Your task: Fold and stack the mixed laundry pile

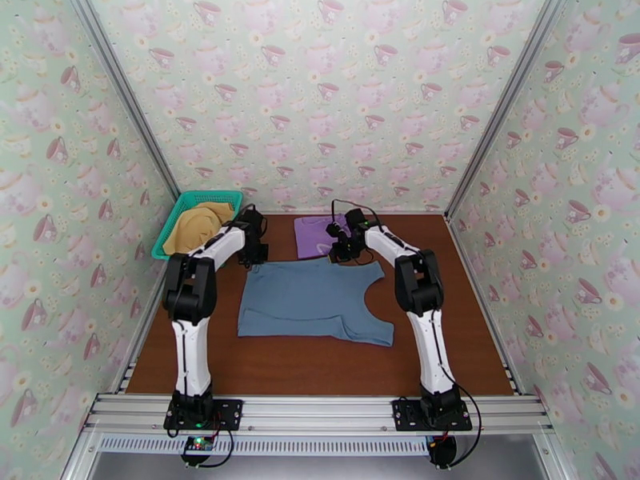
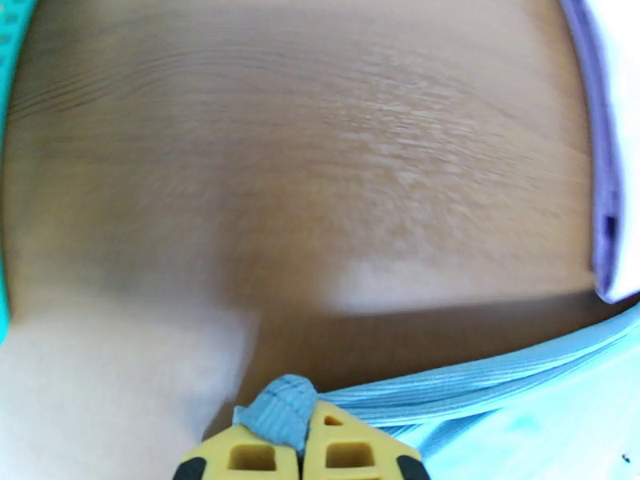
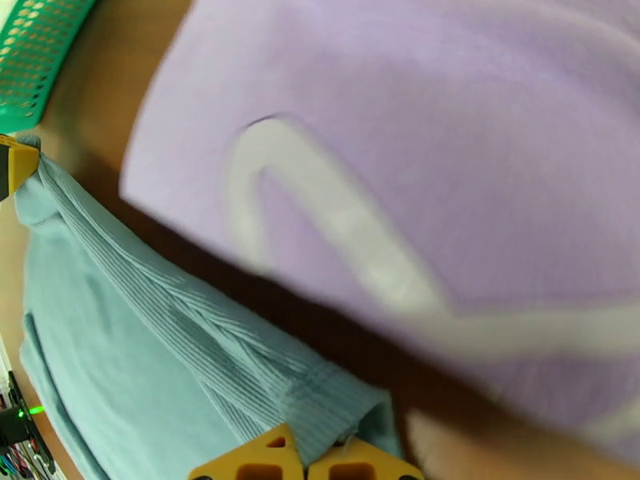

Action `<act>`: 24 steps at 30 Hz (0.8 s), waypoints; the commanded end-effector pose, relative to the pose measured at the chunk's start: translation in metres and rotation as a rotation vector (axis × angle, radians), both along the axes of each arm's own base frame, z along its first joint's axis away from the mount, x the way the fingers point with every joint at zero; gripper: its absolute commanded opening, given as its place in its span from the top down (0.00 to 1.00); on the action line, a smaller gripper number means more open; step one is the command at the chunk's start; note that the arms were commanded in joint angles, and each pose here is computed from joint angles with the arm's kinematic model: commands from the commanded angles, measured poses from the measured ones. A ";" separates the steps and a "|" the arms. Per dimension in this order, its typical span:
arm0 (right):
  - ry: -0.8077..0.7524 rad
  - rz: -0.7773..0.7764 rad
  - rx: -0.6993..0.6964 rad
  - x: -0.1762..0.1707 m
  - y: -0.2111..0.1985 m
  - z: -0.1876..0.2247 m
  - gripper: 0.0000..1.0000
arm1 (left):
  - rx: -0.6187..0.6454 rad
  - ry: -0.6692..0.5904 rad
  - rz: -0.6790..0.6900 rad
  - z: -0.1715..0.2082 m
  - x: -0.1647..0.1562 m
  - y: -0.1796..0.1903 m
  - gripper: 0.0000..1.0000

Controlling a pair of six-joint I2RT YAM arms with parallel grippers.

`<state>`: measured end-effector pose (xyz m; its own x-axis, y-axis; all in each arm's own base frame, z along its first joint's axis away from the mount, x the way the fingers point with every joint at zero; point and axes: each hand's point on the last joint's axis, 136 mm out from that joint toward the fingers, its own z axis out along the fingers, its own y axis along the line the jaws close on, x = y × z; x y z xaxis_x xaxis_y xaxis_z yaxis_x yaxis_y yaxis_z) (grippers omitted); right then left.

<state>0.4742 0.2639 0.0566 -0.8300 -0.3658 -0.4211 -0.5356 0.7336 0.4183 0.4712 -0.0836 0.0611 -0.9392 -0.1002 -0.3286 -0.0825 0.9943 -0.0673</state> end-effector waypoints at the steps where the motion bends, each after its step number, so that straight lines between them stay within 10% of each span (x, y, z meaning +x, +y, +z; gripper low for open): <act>1: -0.118 0.017 0.086 0.002 0.010 0.035 1.00 | -0.003 -0.128 0.051 0.028 0.004 0.008 1.00; 14: -0.142 0.028 0.059 -0.056 0.008 0.022 1.00 | -0.017 -0.159 0.099 0.021 -0.055 0.000 1.00; 19: -0.118 -0.027 -0.006 -0.079 -0.011 0.012 0.81 | 0.017 -0.147 0.094 0.013 -0.081 -0.013 1.00; 22: -0.092 -0.045 -0.026 -0.093 -0.019 0.008 0.68 | 0.057 -0.145 0.113 0.012 -0.097 -0.014 0.84; 24: -0.077 -0.053 -0.038 -0.102 -0.025 0.009 0.62 | 0.102 -0.160 0.128 0.017 -0.107 -0.010 0.52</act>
<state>0.3749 0.2477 0.0552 -0.8104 -0.3630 -0.4599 -0.5474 0.7489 0.3735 0.3709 -0.1049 0.0644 -0.8897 -0.1415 -0.4340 -0.1392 0.9896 -0.0374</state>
